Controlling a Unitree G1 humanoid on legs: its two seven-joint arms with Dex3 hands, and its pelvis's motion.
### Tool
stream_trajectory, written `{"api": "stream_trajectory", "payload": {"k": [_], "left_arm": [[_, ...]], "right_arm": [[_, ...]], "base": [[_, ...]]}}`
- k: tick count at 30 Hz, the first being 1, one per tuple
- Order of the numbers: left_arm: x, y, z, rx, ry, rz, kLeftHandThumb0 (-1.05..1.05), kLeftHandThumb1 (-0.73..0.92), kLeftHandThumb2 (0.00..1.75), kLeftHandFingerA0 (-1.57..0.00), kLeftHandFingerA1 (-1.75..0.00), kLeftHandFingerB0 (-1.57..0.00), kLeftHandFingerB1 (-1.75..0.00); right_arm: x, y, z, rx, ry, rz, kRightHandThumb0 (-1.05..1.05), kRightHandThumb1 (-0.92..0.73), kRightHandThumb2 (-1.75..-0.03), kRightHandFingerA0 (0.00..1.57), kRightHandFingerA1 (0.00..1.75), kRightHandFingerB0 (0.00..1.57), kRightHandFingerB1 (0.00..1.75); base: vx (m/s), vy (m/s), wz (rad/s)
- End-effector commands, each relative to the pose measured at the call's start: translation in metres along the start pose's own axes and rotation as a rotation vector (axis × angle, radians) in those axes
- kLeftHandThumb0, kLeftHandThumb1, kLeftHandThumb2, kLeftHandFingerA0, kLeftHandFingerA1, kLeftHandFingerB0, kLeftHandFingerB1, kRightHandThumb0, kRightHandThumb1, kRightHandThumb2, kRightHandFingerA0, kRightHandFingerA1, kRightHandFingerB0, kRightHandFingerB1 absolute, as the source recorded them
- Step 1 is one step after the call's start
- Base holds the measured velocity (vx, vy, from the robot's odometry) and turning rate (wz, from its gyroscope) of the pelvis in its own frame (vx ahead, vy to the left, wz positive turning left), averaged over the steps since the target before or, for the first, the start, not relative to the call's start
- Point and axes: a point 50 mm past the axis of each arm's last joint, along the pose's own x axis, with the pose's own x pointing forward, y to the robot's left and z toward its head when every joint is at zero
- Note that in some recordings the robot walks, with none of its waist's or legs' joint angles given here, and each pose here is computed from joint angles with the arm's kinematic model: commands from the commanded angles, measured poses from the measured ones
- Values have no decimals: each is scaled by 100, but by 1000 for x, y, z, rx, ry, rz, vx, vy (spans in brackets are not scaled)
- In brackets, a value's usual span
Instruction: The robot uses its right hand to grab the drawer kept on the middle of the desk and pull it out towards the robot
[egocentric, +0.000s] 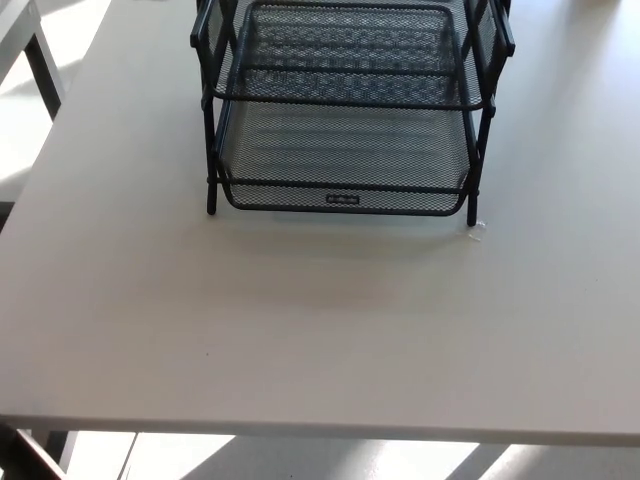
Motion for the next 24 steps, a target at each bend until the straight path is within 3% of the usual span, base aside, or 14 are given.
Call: {"api": "stream_trajectory", "payload": {"k": [1,2,6,7,10,11,12,13,15,17,20,21,23,24], "left_arm": [[-9,25,46,278,-322,-88,-30,56,56,-79,-88,-78,-56],[-10,25,46,274,-325,-88,-29,56,56,-79,-87,-79,-55],[-11,25,48,280,-322,-92,-30,57,56,-79,-86,-79,-55],[-11,25,47,274,-323,-92,-30,56,56,-80,-86,-79,-56],[-11,27,47,273,-325,-92,-30,55,56,-80,-86,-80,-56],[-10,27,47,274,-325,-91,-29,55,56,-81,-87,-80,-55],[-11,27,47,276,-325,-91,-30,55,56,-80,-87,-79,-56],[-10,27,46,278,-327,-93,-29,55,56,-80,-86,-79,-56],[-11,27,47,275,-334,-92,-28,55,56,-81,-88,-80,-58],[-11,27,47,285,-335,-97,-29,55,56,-79,-88,-79,-58],[-10,27,46,294,-327,-96,-30,56,56,-78,-87,-79,-58],[-11,27,46,287,-324,-98,-29,55,56,-78,-88,-79,-58],[-11,27,46,278,-324,-99,-29,55,56,-78,-88,-79,-57],[-11,27,45,274,-318,-98,-30,55,56,-79,-88,-79,-57]], "right_arm": [[-12,-61,-11,-137,-13,-123,-76,-54,-85,60,71,21,41],[-14,-68,-14,-108,4,-130,-66,-59,-58,57,63,30,30],[-16,-84,-20,-104,82,-139,-71,-60,-59,41,65,26,31],[-20,-100,-25,-63,75,-151,-67,-47,-82,33,62,17,41],[-29,-128,-26,-77,93,-170,-68,-59,-59,37,60,24,29],[-34,-136,-25,-89,83,-201,-70,-47,-85,44,67,20,43],[-38,-141,-25,-102,79,-226,-71,-61,-59,44,59,26,29],[-43,-151,-24,-99,80,-255,-72,-49,-85,28,60,15,41],[-54,-174,-16,19,77,-298,-64,-59,-59,14,56,20,28],[-58,-182,-9,-64,111,-309,-76,-50,-83,6,56,12,40],[-72,-194,9,68,-11,-395,-62,-43,-77,26,75,14,40],[-77,-198,16,-17,-31,-442,-62,-55,-57,59,94,24,29],[-83,-203,25,-105,-68,-519,-64,-53,-57,70,96,26,30],[-94,-212,41,-162,-118,-579,-66,-59,-59,83,120,23,29]], "base": [[0,0,0],[0,0,0],[0,0,0],[0,0,0],[0,0,0],[0,0,0],[0,0,0],[0,0,0],[0,0,0],[0,0,0],[0,0,0],[0,0,0],[0,0,0],[0,0,0]]}}
